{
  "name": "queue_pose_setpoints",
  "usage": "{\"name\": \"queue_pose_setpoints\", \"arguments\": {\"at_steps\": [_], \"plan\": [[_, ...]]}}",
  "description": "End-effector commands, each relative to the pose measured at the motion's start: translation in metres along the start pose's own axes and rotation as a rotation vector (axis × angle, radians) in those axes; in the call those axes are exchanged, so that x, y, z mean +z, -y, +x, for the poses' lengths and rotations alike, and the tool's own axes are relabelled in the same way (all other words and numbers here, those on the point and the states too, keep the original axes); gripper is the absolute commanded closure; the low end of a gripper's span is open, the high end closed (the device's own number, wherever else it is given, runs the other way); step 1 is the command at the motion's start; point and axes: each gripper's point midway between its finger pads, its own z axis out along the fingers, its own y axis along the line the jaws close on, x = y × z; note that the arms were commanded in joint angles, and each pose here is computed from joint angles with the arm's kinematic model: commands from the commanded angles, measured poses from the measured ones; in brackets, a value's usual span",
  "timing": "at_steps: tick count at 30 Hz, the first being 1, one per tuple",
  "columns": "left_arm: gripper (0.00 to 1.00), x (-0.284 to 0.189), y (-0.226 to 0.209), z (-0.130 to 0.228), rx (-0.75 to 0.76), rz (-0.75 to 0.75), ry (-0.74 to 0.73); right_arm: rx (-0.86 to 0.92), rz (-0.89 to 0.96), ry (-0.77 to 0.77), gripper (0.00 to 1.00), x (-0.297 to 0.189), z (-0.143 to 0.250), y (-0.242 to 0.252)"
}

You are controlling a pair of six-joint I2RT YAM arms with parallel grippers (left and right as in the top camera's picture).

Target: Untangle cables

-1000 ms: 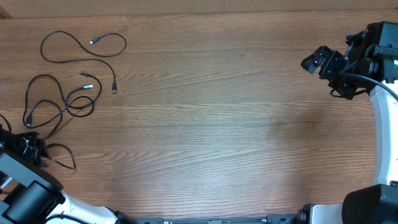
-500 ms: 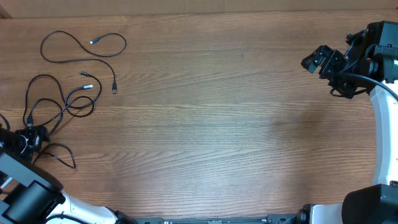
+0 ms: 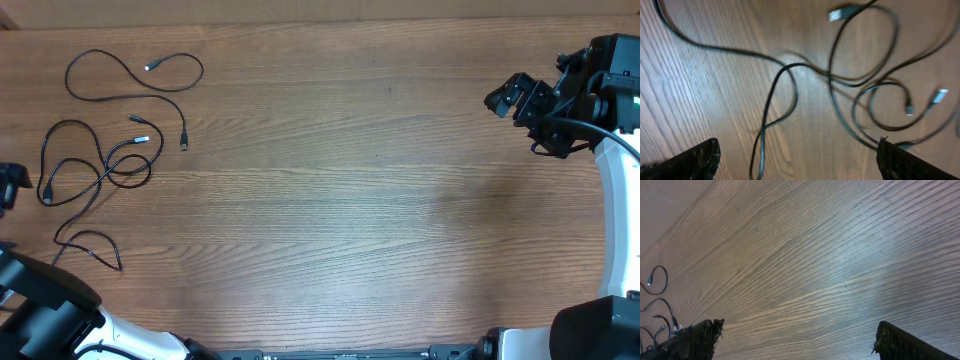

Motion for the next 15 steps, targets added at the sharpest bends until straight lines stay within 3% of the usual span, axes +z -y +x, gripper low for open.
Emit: {"name": "queue_pose_setpoints", "arguments": {"at_steps": [1, 6, 9, 15], "plan": [[0.0, -0.019, 0.031, 0.01, 0.107, 0.11, 0.005, -0.003, -0.002, 0.009, 0.0, 0.001, -0.003, 0.0], [0.0, -0.023, 0.085, 0.039, 0.358, 0.302, -0.041, -0.002, -0.005, 0.014, 0.0, 0.001, -0.004, 0.0], [0.0, -0.024, 0.109, 0.057, 0.468, 0.34, -0.039, -0.001, -0.004, 0.012, 0.0, 0.001, -0.003, 0.0], [0.0, -0.009, 0.114, 0.072, 0.538, 0.155, 0.04, 0.002, -0.001, 0.003, 0.0, 0.001, -0.002, 0.0]]}}
